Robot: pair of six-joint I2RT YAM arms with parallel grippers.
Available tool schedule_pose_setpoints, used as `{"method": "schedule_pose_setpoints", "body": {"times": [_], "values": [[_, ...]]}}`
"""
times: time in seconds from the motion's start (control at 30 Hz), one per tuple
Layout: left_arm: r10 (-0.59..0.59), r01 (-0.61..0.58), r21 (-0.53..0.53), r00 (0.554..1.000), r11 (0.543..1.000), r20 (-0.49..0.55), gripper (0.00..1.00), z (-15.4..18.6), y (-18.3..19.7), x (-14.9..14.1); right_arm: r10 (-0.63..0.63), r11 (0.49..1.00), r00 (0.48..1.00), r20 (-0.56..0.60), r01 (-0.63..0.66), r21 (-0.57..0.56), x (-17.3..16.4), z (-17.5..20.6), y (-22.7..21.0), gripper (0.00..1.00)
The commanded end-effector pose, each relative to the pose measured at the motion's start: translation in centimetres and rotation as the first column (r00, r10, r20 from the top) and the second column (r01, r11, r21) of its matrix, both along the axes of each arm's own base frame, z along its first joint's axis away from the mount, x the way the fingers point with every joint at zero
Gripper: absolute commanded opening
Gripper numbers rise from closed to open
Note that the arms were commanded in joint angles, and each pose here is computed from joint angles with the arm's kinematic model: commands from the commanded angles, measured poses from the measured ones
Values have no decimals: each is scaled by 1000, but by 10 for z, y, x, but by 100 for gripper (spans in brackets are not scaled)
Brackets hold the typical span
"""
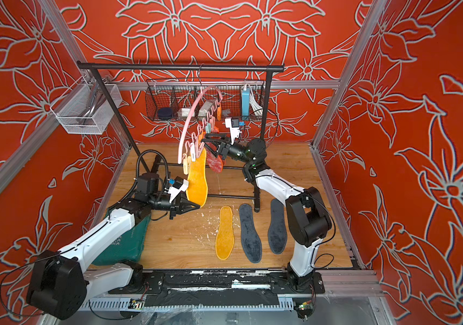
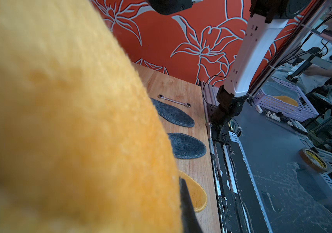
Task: Take the shoe insoles off the hanger
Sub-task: Open the clamp at the hanger.
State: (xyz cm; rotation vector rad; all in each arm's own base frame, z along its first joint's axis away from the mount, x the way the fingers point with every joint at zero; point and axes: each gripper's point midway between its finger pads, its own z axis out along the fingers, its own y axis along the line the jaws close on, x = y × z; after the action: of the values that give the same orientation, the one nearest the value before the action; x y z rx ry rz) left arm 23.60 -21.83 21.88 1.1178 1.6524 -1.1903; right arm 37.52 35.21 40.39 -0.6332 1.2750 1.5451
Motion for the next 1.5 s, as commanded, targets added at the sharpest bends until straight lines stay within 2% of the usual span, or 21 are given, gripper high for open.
{"method": "schedule_pose_setpoints", "body": {"times": [0.0, 0.2, 0.27, 0.37, 0.47, 0.5, 0.83, 1.1, 1.33, 1.47], "values": [[-18, 18, 0, 1000, 1000, -2, 0, -1, -2, -2, 24, 1000, 1000, 16, -24, 11, -4, 12, 6, 66], [-3, 3, -2, 1000, 1000, -12, 0, 1, -2, 2, 27, 999, 1000, 13, -27, 25, -14, 15, 9, 65], [-2, 2, -3, 1000, 1000, -13, 0, 1, -3, 3, -2, 1000, 1000, 24, 1, 26, -14, 15, 6, 61], [7, -7, 22, 1000, 1000, 11, 0, -4, -1, 2, -17, 1000, 1000, 26, 16, 7, -13, 17, 8, 45], [21, -23, 41, 999, 999, 33, 0, -12, 0, 4, -25, 1000, 1000, 7, 25, 9, -9, 18, 8, 22], [16, -18, 47, 999, 999, 41, 0, -13, 0, 3, -33, 999, 999, 2, 33, 16, -8, 18, 7, 19], [-38, -3, 199, 978, 980, 203, 0, -45, 8, -12, -97, 995, 994, -42, 97, -17, 6, 4, 5, 20], [-160, 37, 366, 936, 930, 313, 0, -92, 19, -35, -123, 992, 990, -69, 121, -30, 15, -4, 5, 22], [-230, 32, 472, 901, 881, 369, 0, -123, 30, -46, -159, 986, 985, -65, 155, -68, 19, -10, 3, 30], [-220, 30, 466, 907, 884, 359, 0, -125, 30, -49, -173, 982, 983, -63, 167, -91, 17, -16, 1, 34]]}}
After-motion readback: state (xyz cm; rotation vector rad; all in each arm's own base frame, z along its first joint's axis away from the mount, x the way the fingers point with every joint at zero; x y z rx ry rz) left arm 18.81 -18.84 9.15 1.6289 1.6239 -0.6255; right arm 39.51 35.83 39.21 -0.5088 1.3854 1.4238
